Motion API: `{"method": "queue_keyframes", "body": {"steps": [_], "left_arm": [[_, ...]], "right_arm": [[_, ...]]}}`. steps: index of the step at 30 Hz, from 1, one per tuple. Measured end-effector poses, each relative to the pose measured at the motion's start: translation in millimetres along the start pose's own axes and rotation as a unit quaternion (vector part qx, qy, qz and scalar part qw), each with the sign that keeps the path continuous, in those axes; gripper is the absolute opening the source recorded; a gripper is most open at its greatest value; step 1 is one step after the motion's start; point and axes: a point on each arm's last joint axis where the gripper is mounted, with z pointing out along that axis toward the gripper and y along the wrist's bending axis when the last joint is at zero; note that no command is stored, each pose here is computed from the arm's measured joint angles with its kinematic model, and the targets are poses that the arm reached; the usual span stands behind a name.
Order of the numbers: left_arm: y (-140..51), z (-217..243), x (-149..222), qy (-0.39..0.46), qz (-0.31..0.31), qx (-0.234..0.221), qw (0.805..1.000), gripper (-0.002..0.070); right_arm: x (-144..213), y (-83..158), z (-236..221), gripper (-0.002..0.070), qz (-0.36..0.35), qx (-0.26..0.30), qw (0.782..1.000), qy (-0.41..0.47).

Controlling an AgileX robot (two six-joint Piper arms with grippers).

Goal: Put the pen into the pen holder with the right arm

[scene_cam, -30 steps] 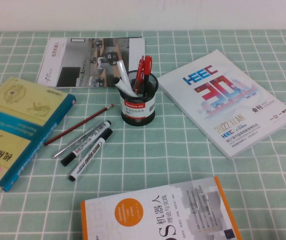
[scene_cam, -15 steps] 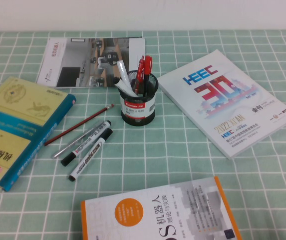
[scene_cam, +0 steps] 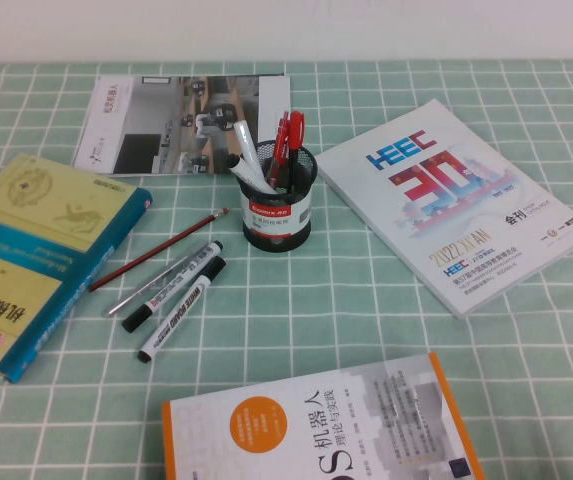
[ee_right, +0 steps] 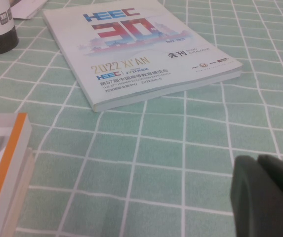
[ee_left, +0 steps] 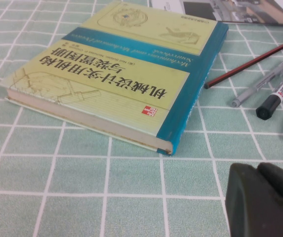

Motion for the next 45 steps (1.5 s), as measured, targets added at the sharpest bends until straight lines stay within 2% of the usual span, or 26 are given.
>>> {"method": "queue_keyframes", "body": {"steps": [13, 16, 20, 24, 26, 30, 37, 40, 45], "left_arm": [[0.0, 0.0, 0.0, 0.000, 0.000, 0.000, 1.000, -0.0003], [0.0, 0.0, 0.0, 0.000, 0.000, 0.000, 1.000, -0.0003], [0.0, 0.0, 0.0, 0.000, 0.000, 0.000, 1.000, -0.0003], [0.0, 0.0, 0.0, 0.000, 0.000, 0.000, 1.000, -0.0003], [0.0, 0.0, 0.0, 0.000, 0.000, 0.000, 1.000, -0.0003], [0.0, 0.0, 0.0, 0.000, 0.000, 0.000, 1.000, -0.0003], [0.0, 0.0, 0.0, 0.000, 0.000, 0.000, 1.000, -0.0003], [0.0, 0.0, 0.0, 0.000, 0.000, 0.000, 1.000, -0.0003], [0.0, 0.0, 0.0, 0.000, 0.000, 0.000, 1.000, -0.0003]], "right_arm": [[0.0, 0.0, 0.0, -0.0020, 0.000, 0.000, 1.000, 0.000], [-4.3, 0.1, -0.1, -0.0020, 0.015, -0.001, 1.000, -0.024], [-15.5, 2.5, -1.4, -0.0020, 0.148, -0.026, 0.985, -0.083], [-23.1, 2.0, -3.0, -0.0020, 0.294, -0.048, 0.947, -0.119], [-24.8, 1.5, -3.4, -0.0020, 0.338, -0.054, 0.931, -0.127], [-26.2, 0.9, -3.8, -0.0020, 0.380, -0.060, 0.913, -0.132], [-27.2, 15.9, -3.3, -0.0020, 0.385, -0.116, 0.915, -0.043], [-48.6, 22.5, -2.9, -0.0020, 0.377, -0.141, 0.915, 0.014], [-89.7, 30.8, 18.0, -0.0020, 0.332, -0.166, 0.915, 0.158]]}}
